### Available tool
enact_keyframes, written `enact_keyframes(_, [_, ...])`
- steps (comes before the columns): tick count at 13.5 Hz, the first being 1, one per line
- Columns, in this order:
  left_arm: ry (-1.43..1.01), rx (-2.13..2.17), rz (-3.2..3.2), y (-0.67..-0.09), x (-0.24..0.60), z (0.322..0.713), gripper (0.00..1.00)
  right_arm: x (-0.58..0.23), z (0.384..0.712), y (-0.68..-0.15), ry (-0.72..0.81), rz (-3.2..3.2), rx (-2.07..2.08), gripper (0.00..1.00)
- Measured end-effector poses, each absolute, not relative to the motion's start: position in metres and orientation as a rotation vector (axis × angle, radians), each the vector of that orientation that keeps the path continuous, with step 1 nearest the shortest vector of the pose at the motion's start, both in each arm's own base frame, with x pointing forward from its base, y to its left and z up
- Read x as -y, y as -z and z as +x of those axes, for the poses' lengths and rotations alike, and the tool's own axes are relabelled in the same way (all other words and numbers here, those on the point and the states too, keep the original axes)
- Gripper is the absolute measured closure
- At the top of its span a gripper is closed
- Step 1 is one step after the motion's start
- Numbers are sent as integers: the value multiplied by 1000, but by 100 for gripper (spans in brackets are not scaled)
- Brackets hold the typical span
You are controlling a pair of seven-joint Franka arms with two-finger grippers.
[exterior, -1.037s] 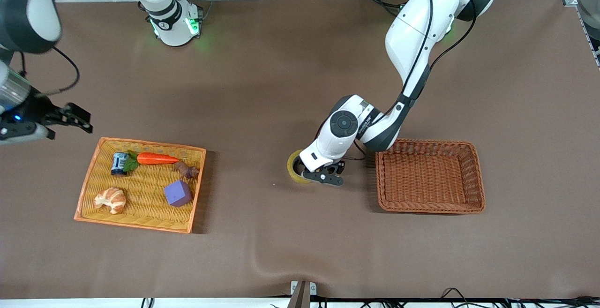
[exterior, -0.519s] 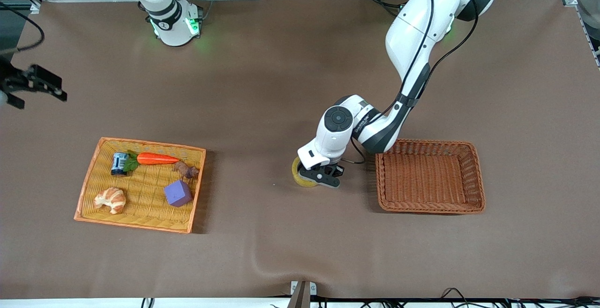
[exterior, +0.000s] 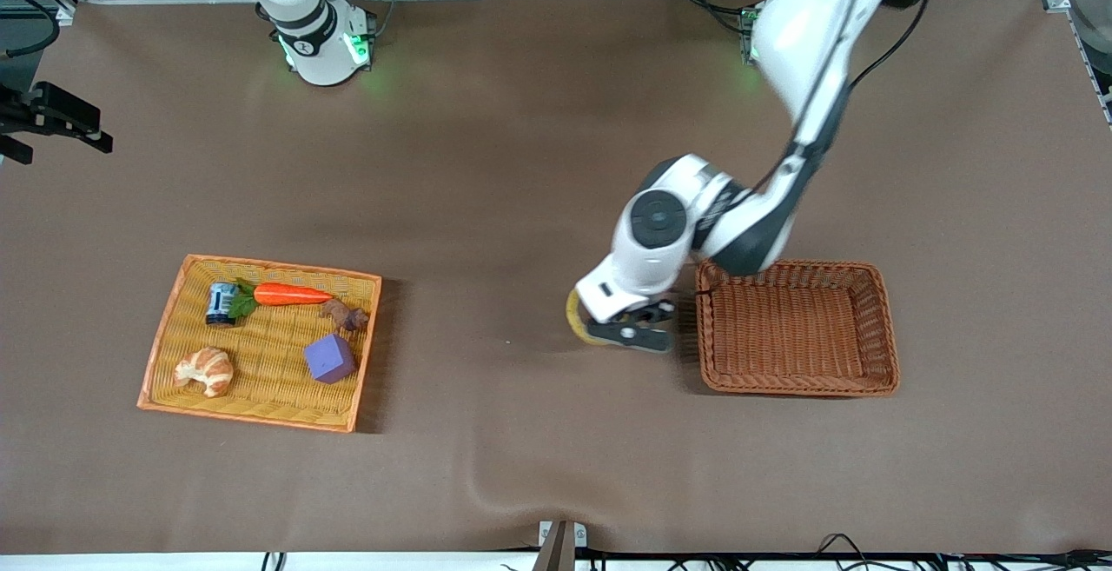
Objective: Transfer tape with both arms
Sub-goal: 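Lift the tape roll with the left gripper over the brown basket, then lower the tape into the basket and open the left gripper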
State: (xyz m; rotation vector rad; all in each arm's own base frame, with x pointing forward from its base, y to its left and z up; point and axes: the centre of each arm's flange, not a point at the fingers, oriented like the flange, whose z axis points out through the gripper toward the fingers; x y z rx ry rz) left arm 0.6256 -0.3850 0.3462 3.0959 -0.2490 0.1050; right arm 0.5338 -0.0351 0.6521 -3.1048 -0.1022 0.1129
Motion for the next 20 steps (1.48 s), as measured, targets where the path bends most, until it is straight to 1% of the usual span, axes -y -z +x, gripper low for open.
enact_keyframes(2, [-57, 160, 3124, -417, 322, 636, 78, 28, 534, -652, -123, -3104, -34, 0])
enact_keyframes(3, [-31, 177, 3134, -439, 292, 639, 78, 25, 533, -652, -125, -3098, -62, 0])
enact_keyframes(4, [-5, 217, 3133, -453, 263, 642, 78, 24, 533, -652, -127, -3094, -73, 0])
enact_keyframes(6, [32, 306, 3128, -461, 214, 646, 78, 23, 533, -653, -127, -3090, -75, 0])
enact_keyframes(8, [55, 459, 3113, -444, 179, 645, 78, 20, 533, -654, -116, -3090, -66, 0])
enact_keyframes(11, [80, 818, 2981, -393, 142, 643, 78, 19, 537, -657, -60, -3092, -67, 0])
enact_keyframes(13, [138, 962, 2881, -358, 125, 642, 78, 19, 538, -658, -49, -3093, -67, 0])
enact_keyframes(16, [201, 1017, 2832, -312, 132, 642, 78, 19, 538, -658, -51, -3092, -67, 0])
enact_keyframes(20, [198, 999, 2824, -266, 139, 647, 78, 19, 536, -657, -67, -3092, -68, 0])
